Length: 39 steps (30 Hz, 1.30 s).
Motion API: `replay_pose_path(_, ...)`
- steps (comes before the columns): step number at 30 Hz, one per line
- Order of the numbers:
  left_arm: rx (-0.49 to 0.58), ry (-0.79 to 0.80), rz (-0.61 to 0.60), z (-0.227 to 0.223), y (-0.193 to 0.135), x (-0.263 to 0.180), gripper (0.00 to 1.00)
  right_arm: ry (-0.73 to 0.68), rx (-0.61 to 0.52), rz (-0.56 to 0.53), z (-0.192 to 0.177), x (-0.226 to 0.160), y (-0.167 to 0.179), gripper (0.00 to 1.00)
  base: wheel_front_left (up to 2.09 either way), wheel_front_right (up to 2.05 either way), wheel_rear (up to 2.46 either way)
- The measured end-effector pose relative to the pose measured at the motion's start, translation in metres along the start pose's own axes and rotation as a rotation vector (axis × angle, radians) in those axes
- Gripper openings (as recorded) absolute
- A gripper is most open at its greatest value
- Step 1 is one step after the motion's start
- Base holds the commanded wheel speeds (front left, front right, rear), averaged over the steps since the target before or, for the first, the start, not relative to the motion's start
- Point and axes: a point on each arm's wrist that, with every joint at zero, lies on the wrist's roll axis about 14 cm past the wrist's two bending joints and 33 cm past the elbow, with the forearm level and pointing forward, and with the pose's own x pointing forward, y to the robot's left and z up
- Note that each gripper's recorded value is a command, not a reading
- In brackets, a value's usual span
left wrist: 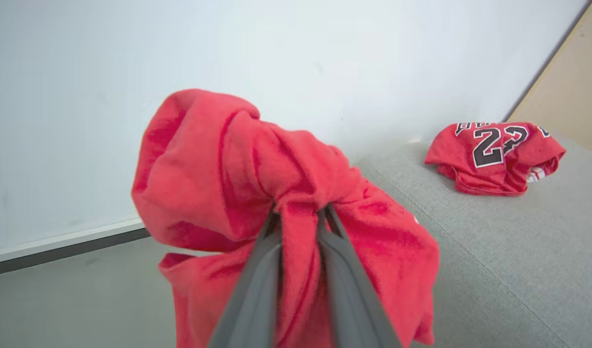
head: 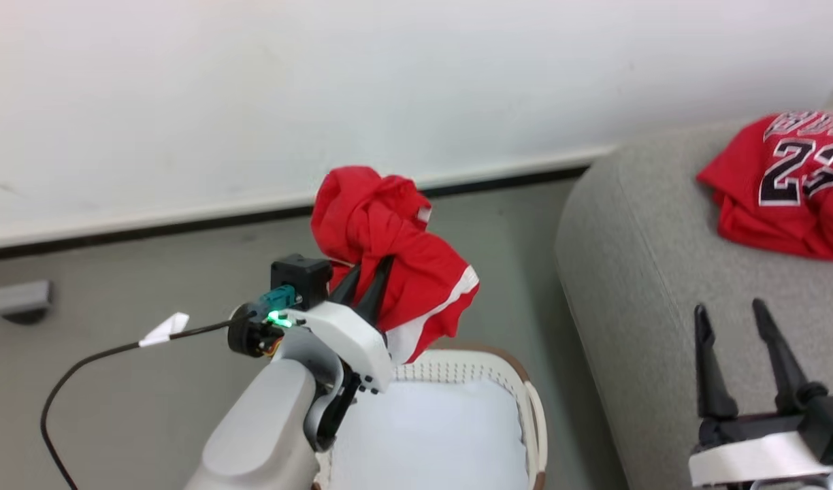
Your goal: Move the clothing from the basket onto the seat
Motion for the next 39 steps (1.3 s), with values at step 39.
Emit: replay_pose_path(39, 0.085, -0.333, -0.049, 0.141, -0.054, -0.088, 0.0, 0.011, 0.043, 0.803, 0.063, -0.027, 0.173, 1.0, 0.0, 0.0, 0.0)
